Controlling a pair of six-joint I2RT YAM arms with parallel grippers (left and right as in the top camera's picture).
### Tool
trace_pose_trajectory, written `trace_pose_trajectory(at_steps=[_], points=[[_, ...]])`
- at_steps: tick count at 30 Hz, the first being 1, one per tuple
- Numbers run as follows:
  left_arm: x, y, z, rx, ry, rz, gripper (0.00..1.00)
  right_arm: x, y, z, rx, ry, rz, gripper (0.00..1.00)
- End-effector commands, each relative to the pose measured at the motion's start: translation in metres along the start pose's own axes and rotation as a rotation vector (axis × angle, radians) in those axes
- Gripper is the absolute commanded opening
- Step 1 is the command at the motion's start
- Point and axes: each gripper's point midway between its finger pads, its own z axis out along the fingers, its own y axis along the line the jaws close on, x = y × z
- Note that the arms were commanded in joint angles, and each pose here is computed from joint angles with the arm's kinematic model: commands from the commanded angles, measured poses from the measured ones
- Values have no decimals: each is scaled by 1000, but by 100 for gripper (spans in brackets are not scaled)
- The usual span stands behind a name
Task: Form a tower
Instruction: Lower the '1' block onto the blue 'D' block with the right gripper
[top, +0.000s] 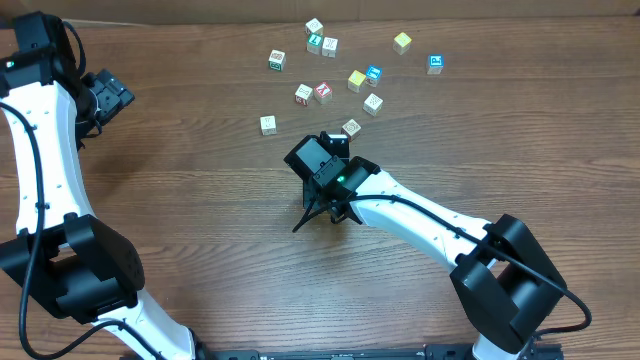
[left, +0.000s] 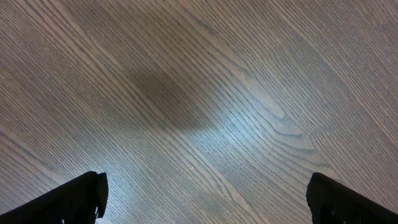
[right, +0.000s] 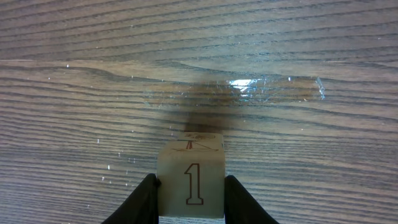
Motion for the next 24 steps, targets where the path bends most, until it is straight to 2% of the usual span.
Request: trace_pose_trajectory(at_steps=[1,24], points=[[-1,0,-1,-2,-6,7,100,1,-3,2,14,-9,-1,29],[-1,0,-1,-2,-6,7,100,2,-4,2,19,-4,-10,31]])
